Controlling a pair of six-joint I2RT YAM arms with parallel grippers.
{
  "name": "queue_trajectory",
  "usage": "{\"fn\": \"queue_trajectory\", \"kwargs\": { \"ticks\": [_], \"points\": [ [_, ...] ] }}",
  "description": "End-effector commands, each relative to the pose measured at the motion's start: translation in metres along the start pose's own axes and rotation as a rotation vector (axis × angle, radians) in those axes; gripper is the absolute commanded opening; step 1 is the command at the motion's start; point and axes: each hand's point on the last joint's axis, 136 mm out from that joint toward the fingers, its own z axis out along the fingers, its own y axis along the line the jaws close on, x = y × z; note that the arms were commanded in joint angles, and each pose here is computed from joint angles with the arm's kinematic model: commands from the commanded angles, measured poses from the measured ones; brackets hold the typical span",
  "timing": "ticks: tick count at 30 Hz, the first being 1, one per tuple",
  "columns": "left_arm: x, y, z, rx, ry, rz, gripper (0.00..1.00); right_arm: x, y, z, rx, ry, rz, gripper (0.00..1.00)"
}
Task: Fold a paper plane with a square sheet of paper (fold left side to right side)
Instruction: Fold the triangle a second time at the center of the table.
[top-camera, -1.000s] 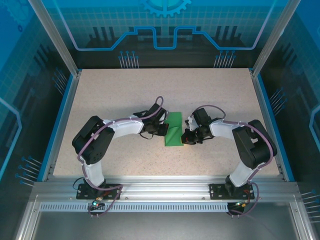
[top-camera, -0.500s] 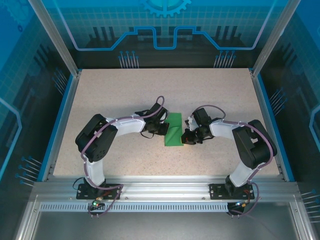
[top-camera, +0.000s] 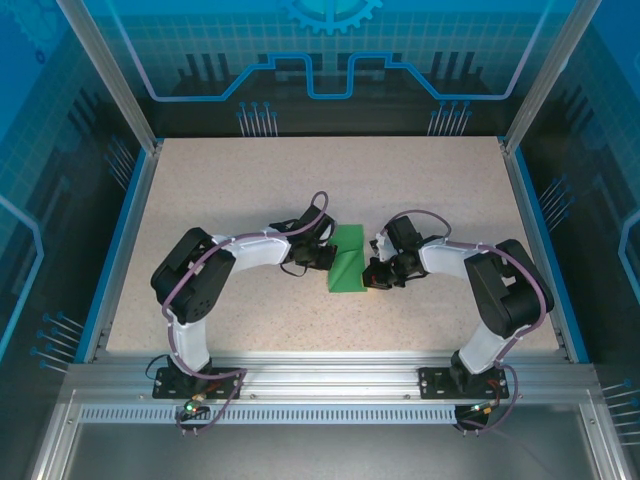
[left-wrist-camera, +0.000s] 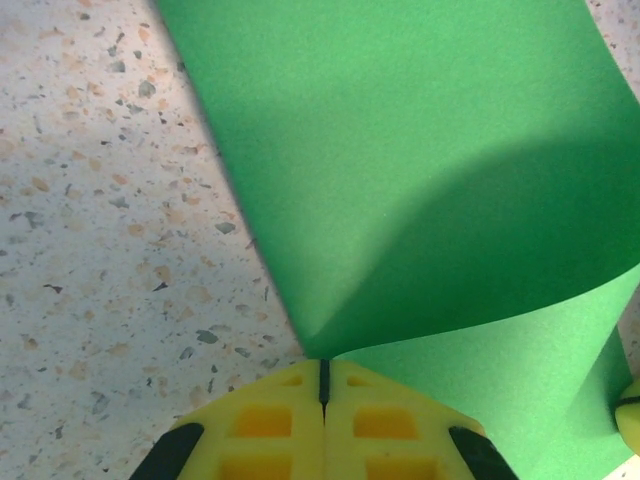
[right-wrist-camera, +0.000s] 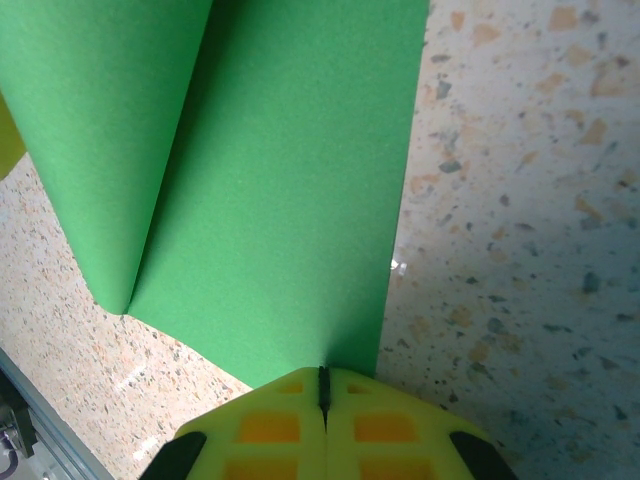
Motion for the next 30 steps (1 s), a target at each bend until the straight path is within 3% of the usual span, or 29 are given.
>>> {"fn": "queue_trajectory", "kwargs": {
  "ticks": [1, 13, 22, 30],
  "points": [
    [-0.005, 0.004, 0.002, -0.013, 0.005, -0.025, 0.00, 0.015, -0.010, 0.007, 0.054, 0.061, 0.018, 0.03],
    [0.006, 0.006, 0.012, -0.008, 0.045, -0.029, 0.00, 0.010, -0.006, 0.004, 0.038, 0.045, 0.007, 0.04],
    [0.012, 0.006, 0.015, -0.004, 0.060, -0.030, 0.00, -0.029, 0.035, -0.030, -0.171, -0.113, -0.035, 0.10],
    [0.012, 0.005, 0.016, -0.001, 0.060, -0.028, 0.00, -0.059, 0.066, -0.027, -0.317, -0.163, -0.030, 0.01]
  ]
}}
